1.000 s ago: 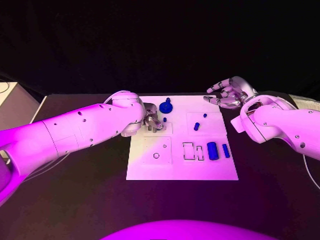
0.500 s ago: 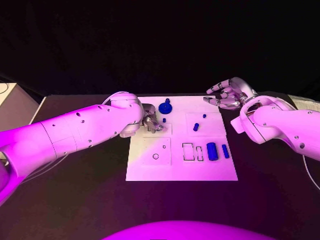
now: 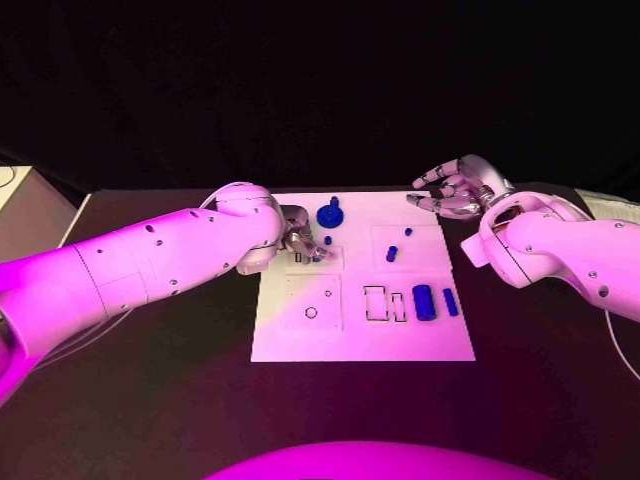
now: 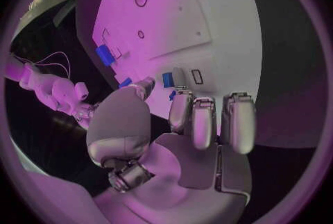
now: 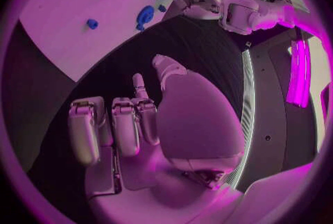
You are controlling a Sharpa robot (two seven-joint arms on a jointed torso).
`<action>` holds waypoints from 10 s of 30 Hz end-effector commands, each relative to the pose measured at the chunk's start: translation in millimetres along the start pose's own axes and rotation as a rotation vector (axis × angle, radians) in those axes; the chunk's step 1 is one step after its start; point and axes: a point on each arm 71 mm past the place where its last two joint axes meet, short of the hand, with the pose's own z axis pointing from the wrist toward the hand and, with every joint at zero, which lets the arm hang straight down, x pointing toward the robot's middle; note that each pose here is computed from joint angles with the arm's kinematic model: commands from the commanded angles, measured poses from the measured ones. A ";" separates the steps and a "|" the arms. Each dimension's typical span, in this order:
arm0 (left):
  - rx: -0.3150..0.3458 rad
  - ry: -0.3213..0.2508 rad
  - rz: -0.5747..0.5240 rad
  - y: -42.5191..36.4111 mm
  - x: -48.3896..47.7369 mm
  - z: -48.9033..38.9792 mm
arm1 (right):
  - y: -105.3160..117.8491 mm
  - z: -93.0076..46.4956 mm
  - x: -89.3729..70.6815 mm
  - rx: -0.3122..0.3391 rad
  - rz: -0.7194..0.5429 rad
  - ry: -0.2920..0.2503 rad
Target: Assemble the parts on the task board
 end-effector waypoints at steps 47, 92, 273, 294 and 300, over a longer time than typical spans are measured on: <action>0.071 -0.020 -0.242 11.9 -21.7 -20.2 | -3.8 -3.0 0.0 0.000 -0.009 0.013; 0.032 0.049 -0.195 8.9 4.1 0.0 | -3.2 -2.8 1.4 -0.001 -0.009 0.016; -0.016 0.215 -0.047 -12.8 -16.7 13.4 | -1.0 2.7 -3.5 -0.072 0.068 -0.101; -0.027 0.225 -0.042 -8.5 -12.2 15.3 | -2.1 3.4 -3.8 -0.073 0.108 -0.095; -0.029 0.225 -0.042 -7.7 -12.0 15.2 | -1.8 3.2 -3.7 -0.074 0.109 -0.095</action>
